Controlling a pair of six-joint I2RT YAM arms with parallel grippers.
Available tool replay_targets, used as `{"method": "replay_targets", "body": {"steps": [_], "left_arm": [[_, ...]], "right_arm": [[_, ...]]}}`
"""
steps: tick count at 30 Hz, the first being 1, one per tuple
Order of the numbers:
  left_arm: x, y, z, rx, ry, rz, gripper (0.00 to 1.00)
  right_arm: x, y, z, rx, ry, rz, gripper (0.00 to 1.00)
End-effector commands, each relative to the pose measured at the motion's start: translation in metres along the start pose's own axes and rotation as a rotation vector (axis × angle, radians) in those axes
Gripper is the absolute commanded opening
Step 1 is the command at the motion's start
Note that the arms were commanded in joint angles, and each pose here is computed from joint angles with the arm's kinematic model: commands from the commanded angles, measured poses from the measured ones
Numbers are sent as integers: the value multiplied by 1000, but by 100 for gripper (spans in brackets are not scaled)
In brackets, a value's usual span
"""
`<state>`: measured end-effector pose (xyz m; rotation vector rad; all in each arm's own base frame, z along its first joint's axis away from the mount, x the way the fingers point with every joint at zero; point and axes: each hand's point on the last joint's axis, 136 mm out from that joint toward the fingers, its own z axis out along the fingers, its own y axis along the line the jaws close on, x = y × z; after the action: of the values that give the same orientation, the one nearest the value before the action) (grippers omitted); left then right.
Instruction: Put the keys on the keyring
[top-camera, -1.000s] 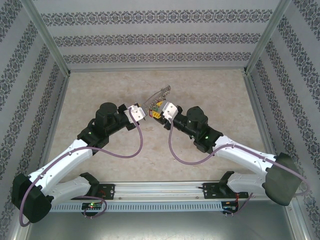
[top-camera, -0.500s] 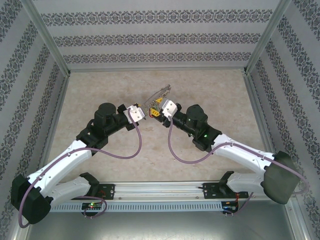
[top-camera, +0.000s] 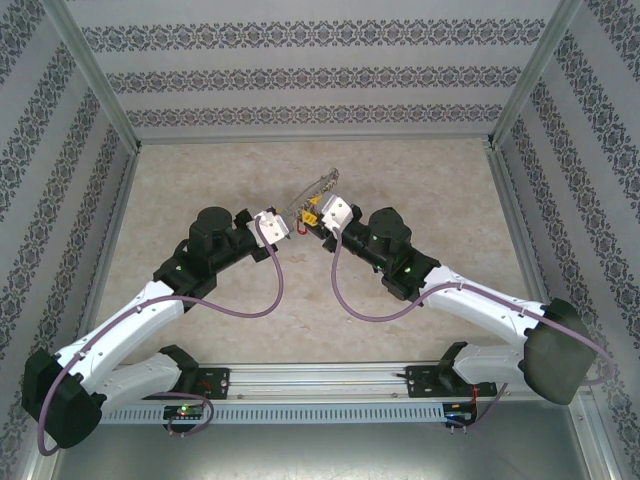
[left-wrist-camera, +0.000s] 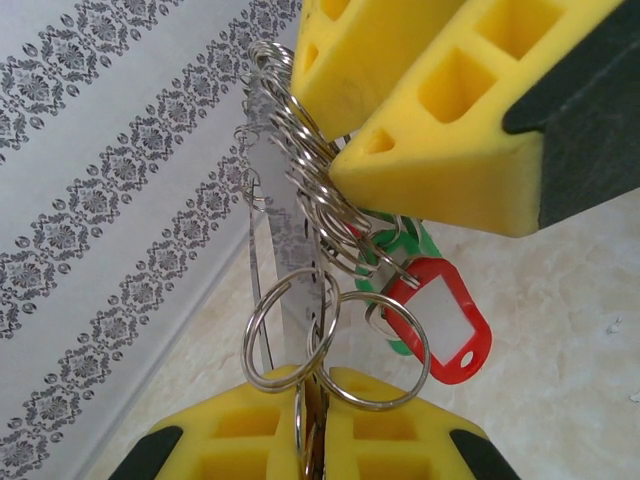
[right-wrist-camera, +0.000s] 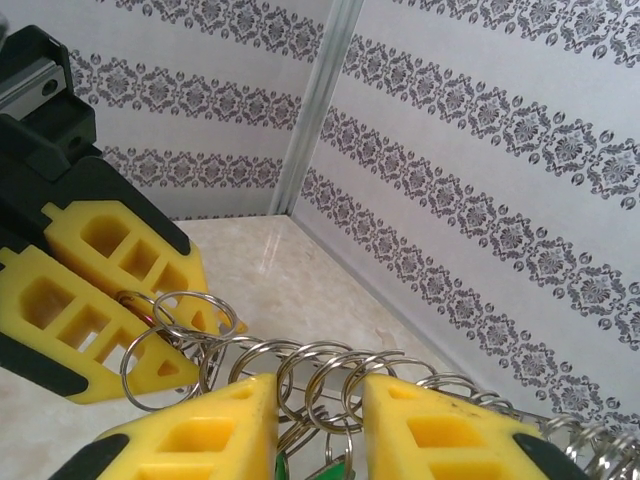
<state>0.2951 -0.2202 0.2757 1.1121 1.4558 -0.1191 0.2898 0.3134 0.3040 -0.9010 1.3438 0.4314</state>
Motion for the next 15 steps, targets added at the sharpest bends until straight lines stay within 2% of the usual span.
{"method": "replay_targets", "body": {"steps": [1,4,10,15], "left_arm": [[-30,6,-11,-22,-124,24,0],[-29,6,-10,-21,-121,25,0],[-27,6,-9,-25,-112,25,0],[-28,6,-9,-23,-113,24,0]], "right_arm": [[-7,-28,2,122,0,26,24],[-7,-27,2,115,-4,33,24],[-9,-10,-6,4,-48,19,35],[-11,-13,-17,-32,-65,20,32]]}}
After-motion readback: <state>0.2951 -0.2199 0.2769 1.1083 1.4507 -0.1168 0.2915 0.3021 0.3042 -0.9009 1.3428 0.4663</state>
